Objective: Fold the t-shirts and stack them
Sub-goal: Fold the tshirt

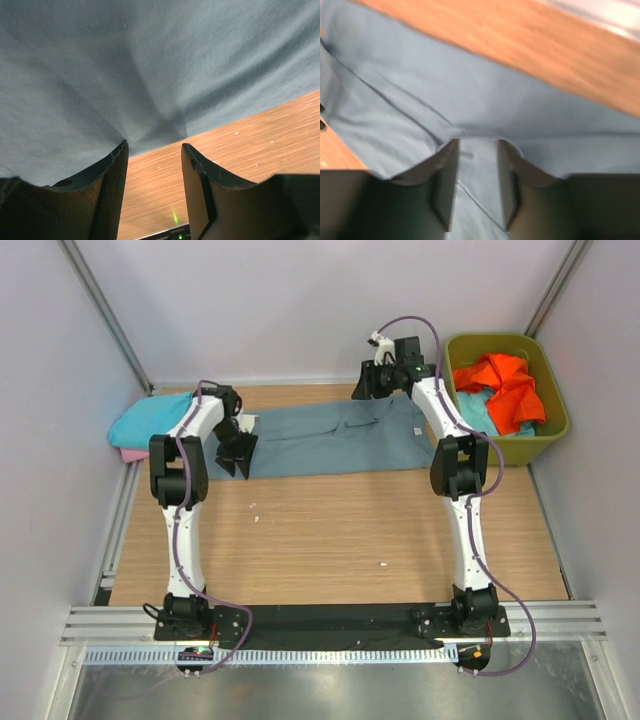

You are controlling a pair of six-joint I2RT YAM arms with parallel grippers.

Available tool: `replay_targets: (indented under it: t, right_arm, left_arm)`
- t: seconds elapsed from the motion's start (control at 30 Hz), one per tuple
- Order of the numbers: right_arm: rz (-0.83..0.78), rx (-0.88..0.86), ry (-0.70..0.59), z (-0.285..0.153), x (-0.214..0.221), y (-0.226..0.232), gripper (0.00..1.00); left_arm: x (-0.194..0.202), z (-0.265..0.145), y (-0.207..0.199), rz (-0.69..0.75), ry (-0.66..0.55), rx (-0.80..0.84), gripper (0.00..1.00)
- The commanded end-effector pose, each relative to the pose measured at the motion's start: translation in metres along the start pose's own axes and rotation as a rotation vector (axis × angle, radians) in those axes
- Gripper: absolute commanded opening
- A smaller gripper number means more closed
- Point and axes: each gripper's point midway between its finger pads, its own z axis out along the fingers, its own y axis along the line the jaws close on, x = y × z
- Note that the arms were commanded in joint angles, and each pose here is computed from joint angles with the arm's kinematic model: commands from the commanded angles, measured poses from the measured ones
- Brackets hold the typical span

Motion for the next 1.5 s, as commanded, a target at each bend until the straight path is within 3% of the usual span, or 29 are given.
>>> replay_targets:
  t: [0.0, 0.27, 0.4, 0.5, 0.7, 1.13, 1.47]
  right_arm:
    - [-0.037, -0.046, -0.115, 0.007, -0.037, 0.022, 0.48]
    - [-0.123, 0.029, -0.115, -0.045, -0.053, 0.042, 0.52]
    - [-0.075, 0.0, 0.016, -0.047, -0.003, 0.044, 0.43]
    - [-0.031, -0.003, 0.098, -0.04, 0.031, 0.039, 0.43]
    - [-0.008, 0.026, 0.15, -0.018, 0.051, 0.019, 0.44]
    - [-0.025, 0.113, 0.143, 0.023, 0.06, -0.023, 0.45]
    - [-0.179, 0.163, -0.068, 0.047, -0.01, -0.024, 0.47]
  left_arm:
    - [0.003, -0.021, -0.003, 0.033, -0.031, -0.026, 0.48]
    - [-0.007, -0.033, -0.007, 0.036, -0.079, -0.021, 0.48]
    - [-0.014, -0.039, -0.009, 0.038, -0.108, -0.014, 0.48]
    - [-0.014, -0.037, -0.008, 0.029, -0.104, -0.016, 0.48]
    - [-0.015, -0.018, -0.003, 0.008, -0.066, -0.011, 0.48]
    - [-0.011, -0.007, 0.0, 0.003, -0.04, -0.018, 0.48]
    - [0.003, 0.002, 0.0, -0.009, 0.004, -0.007, 0.48]
